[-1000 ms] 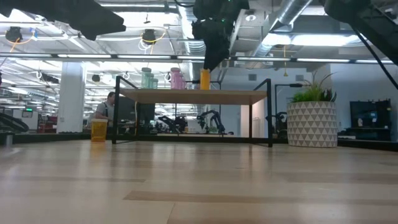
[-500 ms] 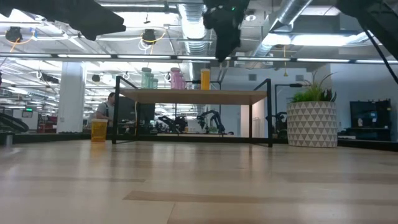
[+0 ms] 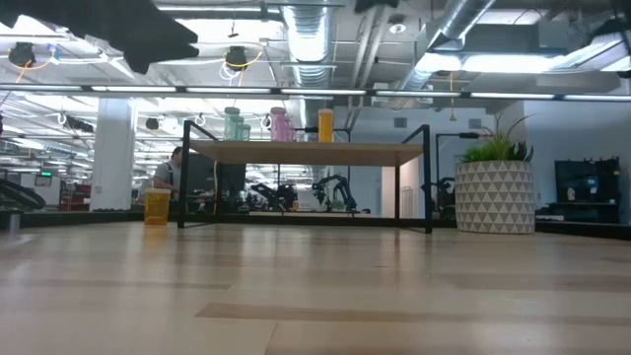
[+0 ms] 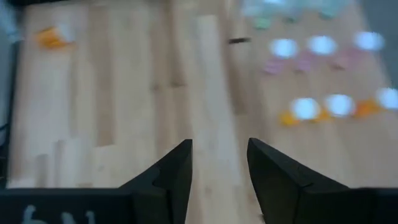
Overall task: Pick and place medicine bottles onto shelf by color
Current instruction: Put the top large orange pill bottle on the shelf
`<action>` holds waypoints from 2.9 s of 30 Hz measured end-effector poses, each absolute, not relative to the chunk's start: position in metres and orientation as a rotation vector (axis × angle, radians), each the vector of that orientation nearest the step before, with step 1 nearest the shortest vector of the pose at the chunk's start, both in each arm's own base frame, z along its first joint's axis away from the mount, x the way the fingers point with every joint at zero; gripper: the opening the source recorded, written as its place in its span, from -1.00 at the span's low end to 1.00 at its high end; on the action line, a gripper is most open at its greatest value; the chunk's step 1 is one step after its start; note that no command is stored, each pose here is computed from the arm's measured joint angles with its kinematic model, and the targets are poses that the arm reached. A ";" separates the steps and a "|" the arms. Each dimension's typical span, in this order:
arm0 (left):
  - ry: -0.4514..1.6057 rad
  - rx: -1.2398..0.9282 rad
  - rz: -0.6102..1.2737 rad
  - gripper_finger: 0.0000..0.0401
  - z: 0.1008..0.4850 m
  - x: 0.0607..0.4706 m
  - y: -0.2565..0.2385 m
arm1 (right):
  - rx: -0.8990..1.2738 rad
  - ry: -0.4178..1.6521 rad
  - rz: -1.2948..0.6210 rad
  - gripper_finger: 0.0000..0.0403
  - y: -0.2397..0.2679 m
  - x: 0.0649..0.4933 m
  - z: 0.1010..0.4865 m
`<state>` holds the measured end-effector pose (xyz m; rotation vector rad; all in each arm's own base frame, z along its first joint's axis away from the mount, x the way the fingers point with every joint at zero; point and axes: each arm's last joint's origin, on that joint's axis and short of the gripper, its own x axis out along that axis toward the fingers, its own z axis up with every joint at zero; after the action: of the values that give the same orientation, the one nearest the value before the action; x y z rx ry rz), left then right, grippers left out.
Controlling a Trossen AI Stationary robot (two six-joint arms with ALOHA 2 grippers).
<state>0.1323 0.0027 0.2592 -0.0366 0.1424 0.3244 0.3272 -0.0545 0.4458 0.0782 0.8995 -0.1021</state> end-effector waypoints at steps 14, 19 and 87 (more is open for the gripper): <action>0.316 -0.162 0.624 -0.11 0.287 0.117 0.015 | 0.142 0.473 0.041 -0.31 0.061 0.263 0.344; 0.435 -0.148 0.751 -0.11 0.318 0.114 0.028 | 0.099 0.284 0.024 -0.31 0.102 0.248 0.308; 1.324 -0.393 0.654 0.35 0.238 0.116 0.199 | 0.059 0.258 0.068 -0.32 0.151 0.248 0.254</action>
<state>0.1161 0.1986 0.2379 -0.3927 1.3241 0.6544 0.2480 0.1511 0.2537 0.0593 0.2584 0.0683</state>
